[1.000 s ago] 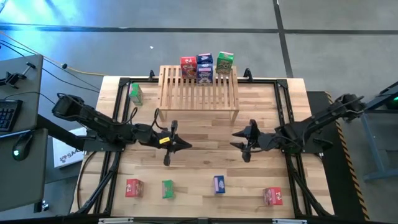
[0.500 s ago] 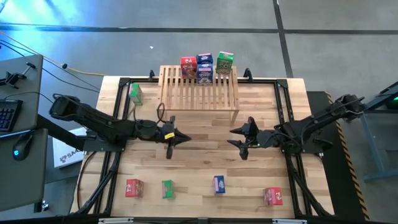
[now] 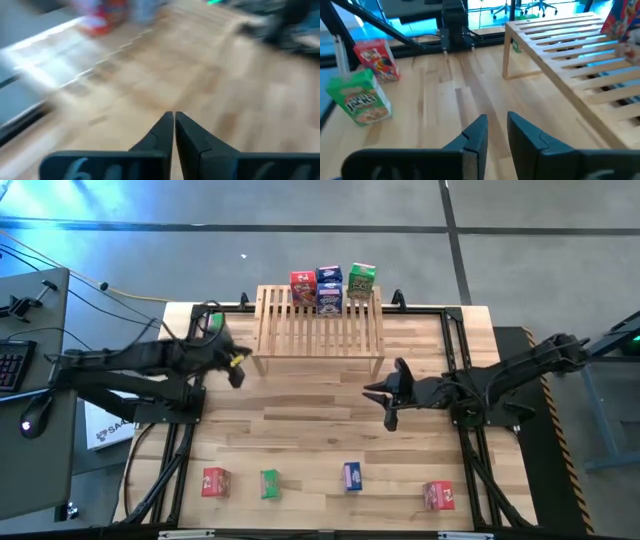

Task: Stack cereal on shelf
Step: Put the top green cereal box aligned with the other green cereal box on the shelf

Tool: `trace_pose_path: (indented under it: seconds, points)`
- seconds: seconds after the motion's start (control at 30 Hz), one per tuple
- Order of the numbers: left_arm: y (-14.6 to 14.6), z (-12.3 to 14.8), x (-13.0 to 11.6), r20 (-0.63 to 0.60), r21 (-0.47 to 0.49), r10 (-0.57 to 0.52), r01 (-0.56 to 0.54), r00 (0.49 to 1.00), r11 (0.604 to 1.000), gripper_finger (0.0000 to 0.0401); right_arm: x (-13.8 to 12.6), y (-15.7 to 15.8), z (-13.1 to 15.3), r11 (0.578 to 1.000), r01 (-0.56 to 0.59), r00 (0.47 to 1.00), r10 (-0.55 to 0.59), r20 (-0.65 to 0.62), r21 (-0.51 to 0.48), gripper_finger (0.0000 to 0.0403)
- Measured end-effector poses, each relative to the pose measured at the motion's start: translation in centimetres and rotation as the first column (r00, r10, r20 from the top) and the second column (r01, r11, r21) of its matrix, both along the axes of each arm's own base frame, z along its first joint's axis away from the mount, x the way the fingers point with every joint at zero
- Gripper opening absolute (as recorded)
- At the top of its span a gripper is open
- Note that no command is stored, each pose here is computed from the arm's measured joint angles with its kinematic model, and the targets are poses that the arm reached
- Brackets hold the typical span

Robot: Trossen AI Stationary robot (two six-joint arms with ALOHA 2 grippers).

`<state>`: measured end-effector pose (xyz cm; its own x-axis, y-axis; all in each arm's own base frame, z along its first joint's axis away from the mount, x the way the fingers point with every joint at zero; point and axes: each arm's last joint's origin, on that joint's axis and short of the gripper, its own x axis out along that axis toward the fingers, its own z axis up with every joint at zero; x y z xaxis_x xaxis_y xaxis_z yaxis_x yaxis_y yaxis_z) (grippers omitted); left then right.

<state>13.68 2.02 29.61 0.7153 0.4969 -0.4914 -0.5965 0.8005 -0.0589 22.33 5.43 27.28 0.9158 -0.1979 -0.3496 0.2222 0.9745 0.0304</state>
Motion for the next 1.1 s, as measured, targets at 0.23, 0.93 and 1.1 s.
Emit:
trace_pose_path:
  seconds: [0.23,0.93,1.1]
  points:
    - [2.2,1.0,-1.8,-0.193,0.019,0.268,-0.269,0.944,0.963,0.0102,0.2,-1.3,-0.3,0.999,-0.03,0.998,0.029,-0.048,-0.012,0.0059]
    - [10.5,-2.6,-1.0,-0.47,-0.088,0.509,-0.612,0.721,0.786,0.0246,0.0,-0.9,-0.6,0.994,-0.095,0.991,0.09,-0.098,-0.054,0.0058]
    - [11.9,-3.6,-1.0,-0.531,-0.098,0.506,-0.642,0.68,0.76,0.0246,0.0,-0.9,-0.7,0.994,-0.094,0.991,0.088,-0.099,-0.053,0.0059]
